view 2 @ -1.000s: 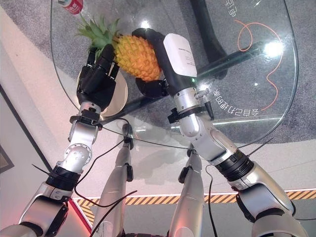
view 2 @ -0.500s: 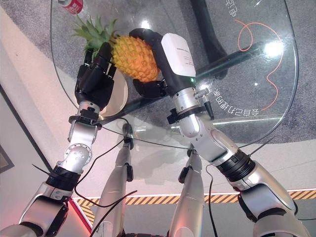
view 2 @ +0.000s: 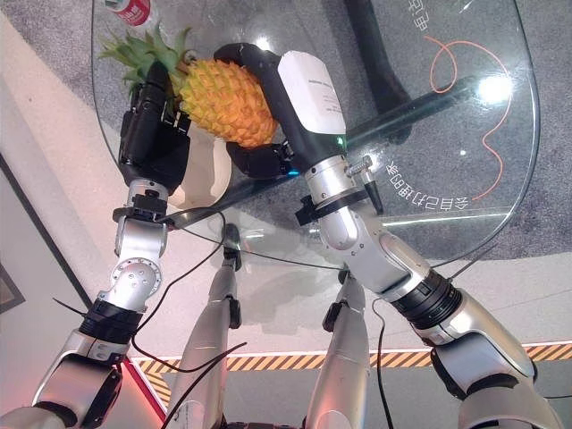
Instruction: Pick up the fruit to the plate
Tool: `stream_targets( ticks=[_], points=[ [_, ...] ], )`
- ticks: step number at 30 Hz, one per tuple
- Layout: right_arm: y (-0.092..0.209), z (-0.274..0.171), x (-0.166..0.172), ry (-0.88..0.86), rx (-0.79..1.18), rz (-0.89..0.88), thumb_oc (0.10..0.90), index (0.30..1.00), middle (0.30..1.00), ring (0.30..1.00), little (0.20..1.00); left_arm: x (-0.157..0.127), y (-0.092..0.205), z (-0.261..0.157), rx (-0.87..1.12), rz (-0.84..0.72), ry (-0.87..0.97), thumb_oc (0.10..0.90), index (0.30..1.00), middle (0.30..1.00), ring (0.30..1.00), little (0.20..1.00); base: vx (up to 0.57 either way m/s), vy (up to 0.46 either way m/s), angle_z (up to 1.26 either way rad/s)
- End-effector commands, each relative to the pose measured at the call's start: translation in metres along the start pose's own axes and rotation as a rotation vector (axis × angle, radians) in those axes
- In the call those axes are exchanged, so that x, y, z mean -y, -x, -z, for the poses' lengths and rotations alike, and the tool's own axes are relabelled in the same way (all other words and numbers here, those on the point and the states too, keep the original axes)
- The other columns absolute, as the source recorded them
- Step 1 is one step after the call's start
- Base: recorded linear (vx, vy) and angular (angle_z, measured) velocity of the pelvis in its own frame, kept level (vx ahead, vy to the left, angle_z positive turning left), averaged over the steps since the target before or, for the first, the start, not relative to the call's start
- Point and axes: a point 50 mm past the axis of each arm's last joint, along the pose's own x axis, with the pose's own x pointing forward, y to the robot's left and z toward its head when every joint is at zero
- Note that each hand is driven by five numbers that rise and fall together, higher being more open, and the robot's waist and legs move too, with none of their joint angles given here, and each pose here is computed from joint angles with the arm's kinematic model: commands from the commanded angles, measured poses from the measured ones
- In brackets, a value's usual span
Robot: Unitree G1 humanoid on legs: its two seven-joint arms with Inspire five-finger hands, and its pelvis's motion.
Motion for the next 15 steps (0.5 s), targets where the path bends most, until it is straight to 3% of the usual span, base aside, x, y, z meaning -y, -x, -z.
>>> stream_targets(
  ticks=[1,8,9,10,11,15],
  points=[
    [-0.0222,-0.0734,0.0298,0.028,0.400,0.094,0.100,0.300,0.300,0.300,0.200,0.0832,-0.0101,-0.0104,0.061,0.446,0.003,0.100,0.300,0.300,0.300,0.200,0.00,0.000,0.00],
    [-0.0218,-0.0731,0.0304,0.026,0.396,0.102,0.100,0.300,0.300,0.300,0.200,0.0836,-0.0097,-0.0108,0.062,0.447,0.006,0.100,0.300,0.300,0.300,0.200,0.00,0.000,0.00],
    [-0.0219,-0.0723,0.0307,0.020,0.389,0.104,0.344,0.509,0.509,0.509,0.444,0.0834,-0.0093,-0.0112,0.063,0.446,0.007,0.100,0.300,0.300,0.300,0.200,0.00,0.000,0.00],
    [-0.0215,-0.0717,0.0311,0.018,0.387,0.113,0.344,0.509,0.509,0.509,0.444,0.0834,-0.0092,-0.0117,0.066,0.444,0.007,0.100,0.300,0.300,0.300,0.200,0.00,0.000,0.00],
    [-0.0215,-0.0710,0.0316,0.019,0.382,0.120,0.800,0.900,0.900,0.900,0.900,0.0832,-0.0090,-0.0118,0.070,0.440,0.007,0.100,0.300,0.300,0.300,0.200,0.00,0.000,0.00],
    [-0.0223,-0.0677,0.0324,0.008,0.367,0.147,0.800,0.900,0.900,0.900,0.900,0.0819,-0.0102,-0.0130,0.088,0.425,0.008,0.100,0.300,0.300,0.300,0.200,0.00,0.000,0.00]
  ],
)
